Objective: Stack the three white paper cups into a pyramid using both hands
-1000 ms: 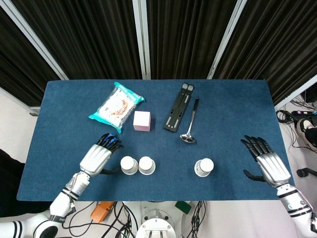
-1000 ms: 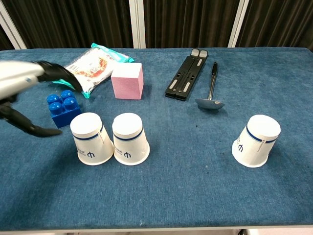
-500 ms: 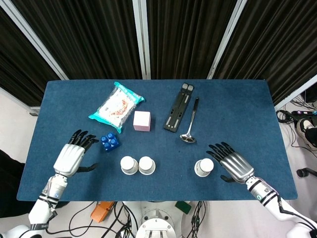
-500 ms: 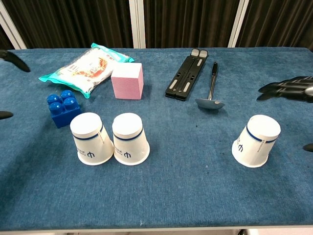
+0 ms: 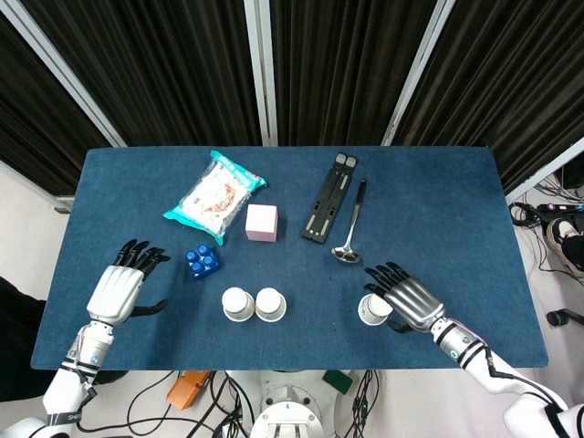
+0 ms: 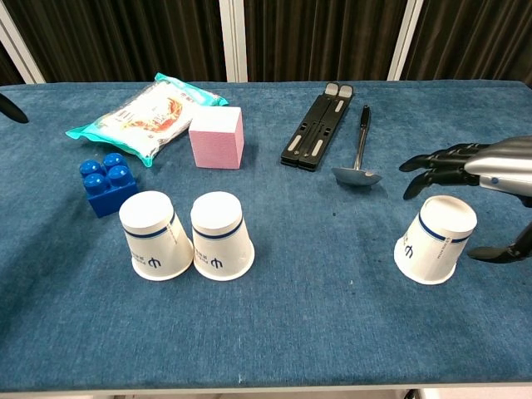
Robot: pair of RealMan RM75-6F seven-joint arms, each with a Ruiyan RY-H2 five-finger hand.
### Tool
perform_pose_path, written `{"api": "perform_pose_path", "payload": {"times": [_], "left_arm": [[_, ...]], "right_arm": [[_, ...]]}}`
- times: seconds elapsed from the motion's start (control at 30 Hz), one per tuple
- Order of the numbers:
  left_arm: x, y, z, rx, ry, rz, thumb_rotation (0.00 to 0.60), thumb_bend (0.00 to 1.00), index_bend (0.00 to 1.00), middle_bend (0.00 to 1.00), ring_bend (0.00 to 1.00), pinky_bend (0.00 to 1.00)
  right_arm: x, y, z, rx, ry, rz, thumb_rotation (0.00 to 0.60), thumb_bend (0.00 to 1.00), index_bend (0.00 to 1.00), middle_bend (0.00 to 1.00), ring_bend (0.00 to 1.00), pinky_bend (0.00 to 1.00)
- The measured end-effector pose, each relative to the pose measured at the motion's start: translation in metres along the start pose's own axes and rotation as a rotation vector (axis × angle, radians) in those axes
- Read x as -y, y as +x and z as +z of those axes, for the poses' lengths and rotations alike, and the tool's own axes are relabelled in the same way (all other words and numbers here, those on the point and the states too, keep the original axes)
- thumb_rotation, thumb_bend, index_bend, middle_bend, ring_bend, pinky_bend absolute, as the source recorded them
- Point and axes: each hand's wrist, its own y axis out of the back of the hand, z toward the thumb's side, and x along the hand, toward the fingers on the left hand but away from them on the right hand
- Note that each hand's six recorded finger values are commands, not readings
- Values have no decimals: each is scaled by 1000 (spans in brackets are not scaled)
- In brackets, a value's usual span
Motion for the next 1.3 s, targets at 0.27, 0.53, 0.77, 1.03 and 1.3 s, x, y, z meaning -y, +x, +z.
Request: {"api": "perform_pose_path", "payload": {"times": [0.27,0.53,0.77,1.03,1.3], "left_arm": [[-2,-6,-12,-29,11,7,589,183,238,169,87,12],[-3,-17,-34,-98,39,7,596,184,238,169,87,12],[1,-26,-46,-143,40,-12,599,183,238,158,80,12],[3,-29,-50,-153,37,-14,599,184,238,158,81,12],[7,-30,-55,-164,27,-19,599,184,238,158,80,12]], "right_arm": [[-15,0,3,-2,-2,-46,600,476,398,56,0,0],[-77,-2,31,-99,-16,-184,600,475,402,59,0,0],[-124,-33,83,-271,2,-218,600,475,403,60,0,0],[-147,-83,152,-412,26,-158,600,475,403,60,0,0],[-152,-118,188,-428,74,-104,600,475,380,60,0,0]]}}
